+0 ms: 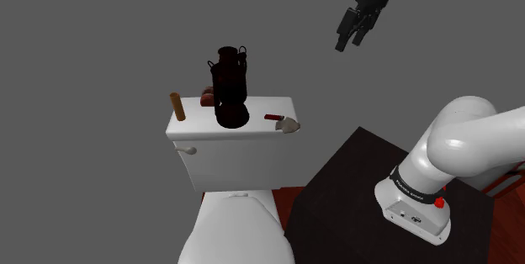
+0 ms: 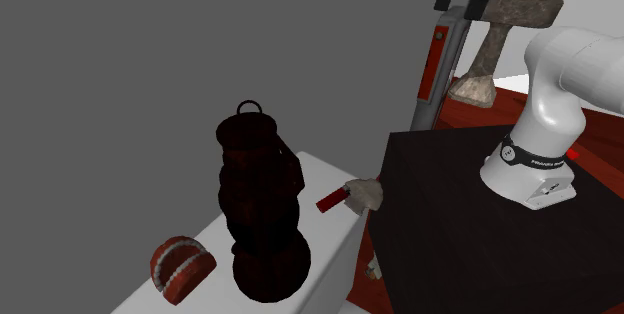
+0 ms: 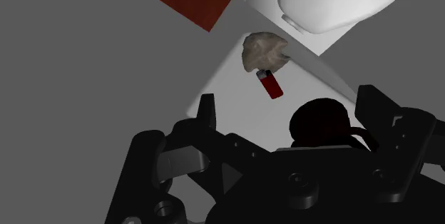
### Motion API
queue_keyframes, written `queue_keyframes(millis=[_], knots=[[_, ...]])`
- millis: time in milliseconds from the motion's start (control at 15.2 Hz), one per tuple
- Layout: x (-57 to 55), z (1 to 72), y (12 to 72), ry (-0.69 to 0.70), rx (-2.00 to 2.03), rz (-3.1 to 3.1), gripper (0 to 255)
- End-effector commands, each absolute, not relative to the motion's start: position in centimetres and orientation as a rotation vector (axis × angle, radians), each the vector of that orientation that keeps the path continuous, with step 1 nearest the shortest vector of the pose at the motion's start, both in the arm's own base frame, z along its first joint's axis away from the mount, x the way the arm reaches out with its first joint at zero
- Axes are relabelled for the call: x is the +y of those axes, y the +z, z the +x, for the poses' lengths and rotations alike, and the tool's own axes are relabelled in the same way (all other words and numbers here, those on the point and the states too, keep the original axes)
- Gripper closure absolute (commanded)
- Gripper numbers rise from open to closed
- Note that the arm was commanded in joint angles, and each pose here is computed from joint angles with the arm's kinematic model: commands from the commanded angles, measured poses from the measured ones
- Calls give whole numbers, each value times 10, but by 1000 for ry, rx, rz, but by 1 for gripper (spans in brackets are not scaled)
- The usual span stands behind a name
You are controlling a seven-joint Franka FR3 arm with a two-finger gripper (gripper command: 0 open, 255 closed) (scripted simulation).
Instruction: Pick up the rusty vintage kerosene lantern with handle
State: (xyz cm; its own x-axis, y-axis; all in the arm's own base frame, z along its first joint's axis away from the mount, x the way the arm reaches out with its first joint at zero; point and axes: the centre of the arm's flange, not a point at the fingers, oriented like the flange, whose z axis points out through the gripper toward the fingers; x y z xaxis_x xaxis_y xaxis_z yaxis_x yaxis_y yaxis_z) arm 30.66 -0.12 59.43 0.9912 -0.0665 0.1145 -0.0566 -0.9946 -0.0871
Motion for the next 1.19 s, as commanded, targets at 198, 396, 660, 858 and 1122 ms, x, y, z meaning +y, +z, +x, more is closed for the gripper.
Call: queue_keyframes(millis=[198,396,660,858,1122], knots=[[22,341,594,-169,107,-3064,0],[45,376,592,-158,119,-3077,0],[76,422,590,-143,135,-3094,0],[98,457,588,-132,148,-3107,0],[127,504,583,-117,165,-3123,0]])
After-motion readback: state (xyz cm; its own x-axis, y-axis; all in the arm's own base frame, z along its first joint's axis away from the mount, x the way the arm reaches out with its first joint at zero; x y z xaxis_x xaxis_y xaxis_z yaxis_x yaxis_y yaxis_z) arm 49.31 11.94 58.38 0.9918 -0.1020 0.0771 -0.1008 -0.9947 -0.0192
